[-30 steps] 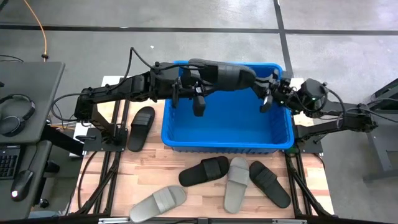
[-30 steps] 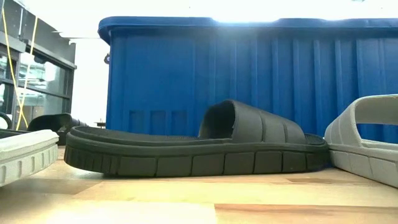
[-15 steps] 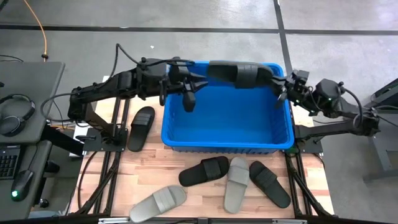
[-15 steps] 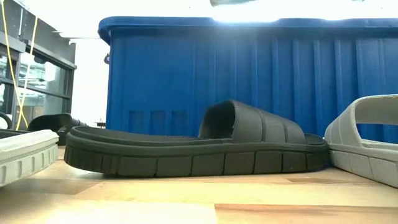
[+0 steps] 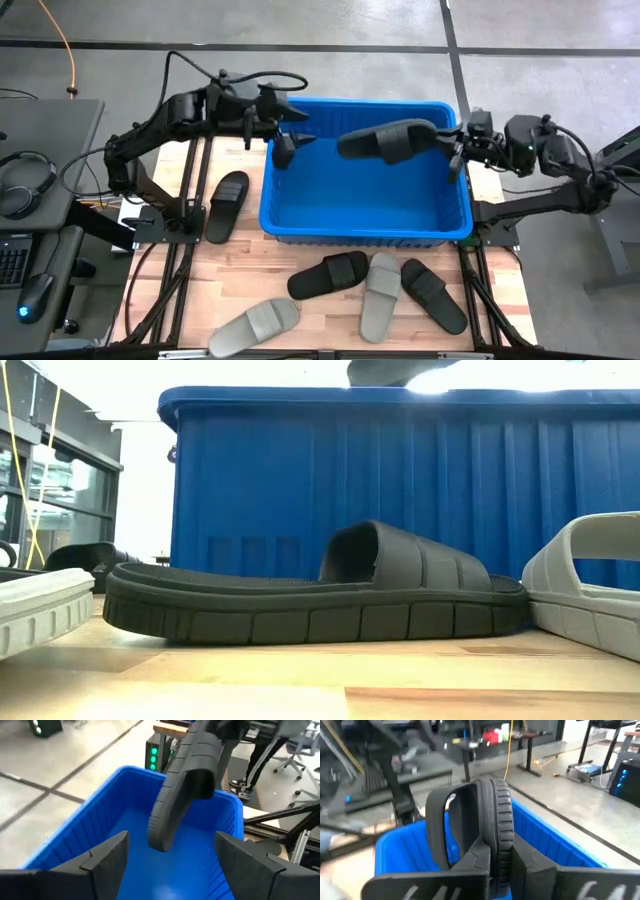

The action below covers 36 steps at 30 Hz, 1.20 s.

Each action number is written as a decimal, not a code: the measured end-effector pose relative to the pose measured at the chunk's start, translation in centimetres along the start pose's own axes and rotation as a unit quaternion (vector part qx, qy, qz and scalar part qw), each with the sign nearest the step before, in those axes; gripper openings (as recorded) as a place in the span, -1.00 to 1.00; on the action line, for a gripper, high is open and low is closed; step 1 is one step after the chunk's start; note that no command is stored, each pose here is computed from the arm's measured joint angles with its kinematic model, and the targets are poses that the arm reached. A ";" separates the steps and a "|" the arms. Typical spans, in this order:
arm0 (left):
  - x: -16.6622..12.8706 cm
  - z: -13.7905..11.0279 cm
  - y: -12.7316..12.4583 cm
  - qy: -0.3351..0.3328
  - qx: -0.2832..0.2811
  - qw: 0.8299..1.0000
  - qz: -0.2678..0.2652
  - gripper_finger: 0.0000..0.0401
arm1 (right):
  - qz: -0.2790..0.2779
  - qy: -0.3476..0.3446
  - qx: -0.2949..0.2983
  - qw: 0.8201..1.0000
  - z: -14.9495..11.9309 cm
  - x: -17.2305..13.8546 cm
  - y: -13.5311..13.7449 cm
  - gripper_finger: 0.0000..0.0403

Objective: Pick and place slides into bin
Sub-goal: Put the black slides into the blue bin

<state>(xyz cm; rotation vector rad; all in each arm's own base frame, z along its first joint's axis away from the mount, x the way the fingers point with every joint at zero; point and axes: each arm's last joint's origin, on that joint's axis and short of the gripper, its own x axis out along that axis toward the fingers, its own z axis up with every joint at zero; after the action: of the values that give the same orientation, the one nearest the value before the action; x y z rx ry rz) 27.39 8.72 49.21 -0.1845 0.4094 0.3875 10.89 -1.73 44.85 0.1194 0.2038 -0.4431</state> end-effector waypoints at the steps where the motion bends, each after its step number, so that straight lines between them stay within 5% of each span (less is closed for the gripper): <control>1: 0.3 -0.1 0.0 0.004 -0.001 1.000 -0.001 0.36 | 0.004 0.007 -0.005 1.000 0.4 0.1 0.1 -0.98; 12: 4.1 -1.0 -0.4 0.054 0.004 0.998 -0.034 0.14 | 0.028 0.083 -0.053 0.995 2.5 3.1 1.8 -0.99; 27: 4.8 -1.9 -1.4 0.093 0.051 0.992 -0.073 0.55 | 0.058 0.103 -0.087 0.989 2.6 6.7 3.4 -0.99; 36: 7.6 -3.5 -1.5 0.156 0.042 0.983 -0.090 0.50 | 0.081 0.093 -0.092 0.988 2.8 7.3 3.8 -0.99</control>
<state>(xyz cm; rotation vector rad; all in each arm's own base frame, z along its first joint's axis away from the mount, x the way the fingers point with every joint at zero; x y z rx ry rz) 33.20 8.95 43.04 -0.1995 0.7103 0.1621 19.48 -1.79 46.22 -0.0036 0.4134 -0.2491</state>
